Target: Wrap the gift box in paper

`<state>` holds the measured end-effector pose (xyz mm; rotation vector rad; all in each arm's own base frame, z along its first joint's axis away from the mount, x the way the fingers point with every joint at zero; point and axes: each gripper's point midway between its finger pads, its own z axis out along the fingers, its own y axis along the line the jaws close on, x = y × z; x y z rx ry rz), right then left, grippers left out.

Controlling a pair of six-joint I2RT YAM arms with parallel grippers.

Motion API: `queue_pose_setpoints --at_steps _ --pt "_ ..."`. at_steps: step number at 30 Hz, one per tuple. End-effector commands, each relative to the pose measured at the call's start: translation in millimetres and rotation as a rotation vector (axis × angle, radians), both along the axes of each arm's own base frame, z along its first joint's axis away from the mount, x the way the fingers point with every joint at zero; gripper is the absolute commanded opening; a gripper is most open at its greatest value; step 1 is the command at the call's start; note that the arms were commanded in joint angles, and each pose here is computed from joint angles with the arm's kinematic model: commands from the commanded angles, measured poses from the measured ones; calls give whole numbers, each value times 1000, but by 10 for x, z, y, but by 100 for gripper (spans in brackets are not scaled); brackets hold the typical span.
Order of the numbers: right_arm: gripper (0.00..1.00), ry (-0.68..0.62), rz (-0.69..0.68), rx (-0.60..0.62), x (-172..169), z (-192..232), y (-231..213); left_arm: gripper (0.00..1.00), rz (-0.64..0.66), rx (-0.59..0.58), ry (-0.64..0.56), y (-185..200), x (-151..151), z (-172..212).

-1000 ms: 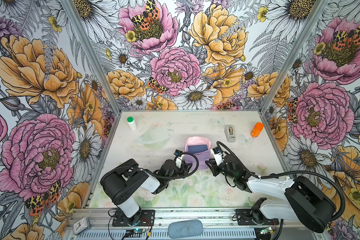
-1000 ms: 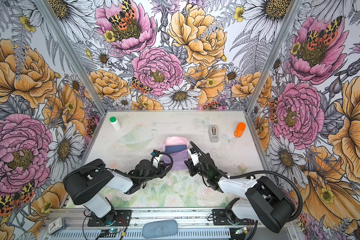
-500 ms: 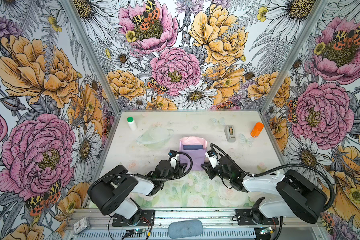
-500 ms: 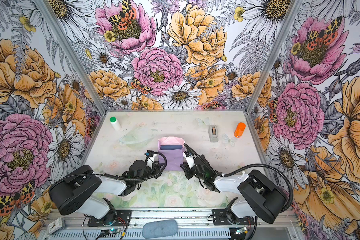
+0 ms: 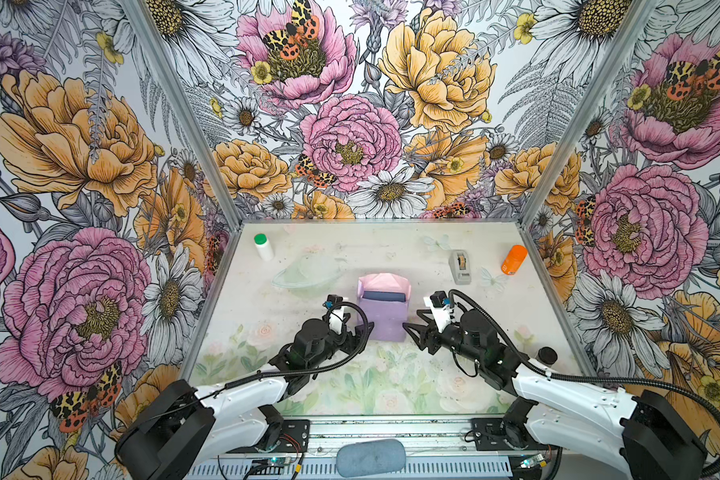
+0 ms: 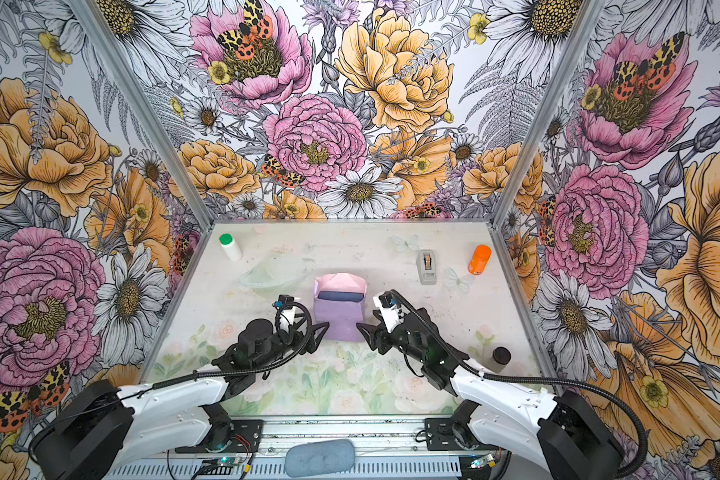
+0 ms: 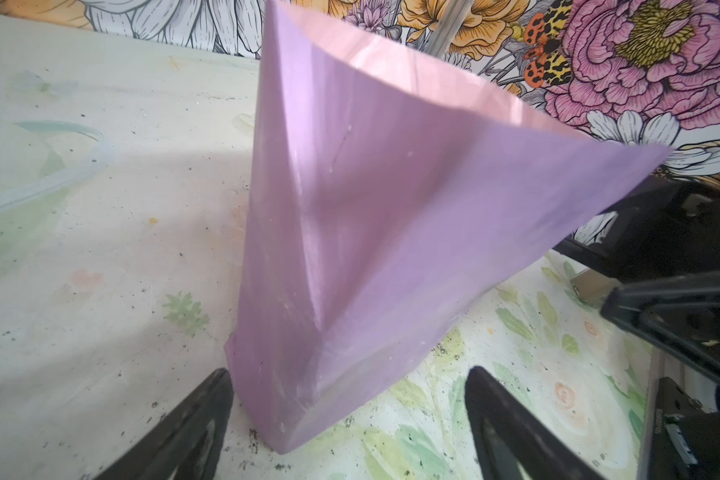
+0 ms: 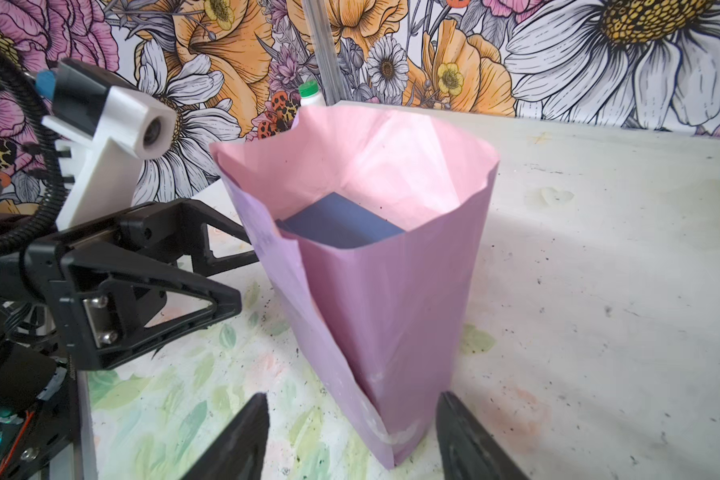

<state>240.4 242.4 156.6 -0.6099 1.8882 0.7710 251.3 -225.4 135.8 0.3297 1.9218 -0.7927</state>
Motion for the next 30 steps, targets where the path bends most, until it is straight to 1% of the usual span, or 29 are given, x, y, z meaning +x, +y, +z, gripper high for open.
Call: queue_pose_setpoints --at_steps 1,6,12,17,22,26,30 --pt "68 13 23 26 49 151 85 90 20 21 13 88 -33 14" --pt "68 16 31 34 165 212 199 89 31 -10 -5 127 22 202" --pt "68 3 6 36 304 257 231 89 27 -41 13 99 135 266" --pt "68 13 -12 40 392 245 238 89 -1 -96 4 0 211 364" --pt "68 29 -38 51 487 239 232 88 12 -112 10 -21 311 401" --pt "68 38 -48 66 541 252 228 88 -3 -140 1 -52 343 478" --pt "67 52 -64 68 590 224 212 87 -5 -137 -3 -67 381 505"
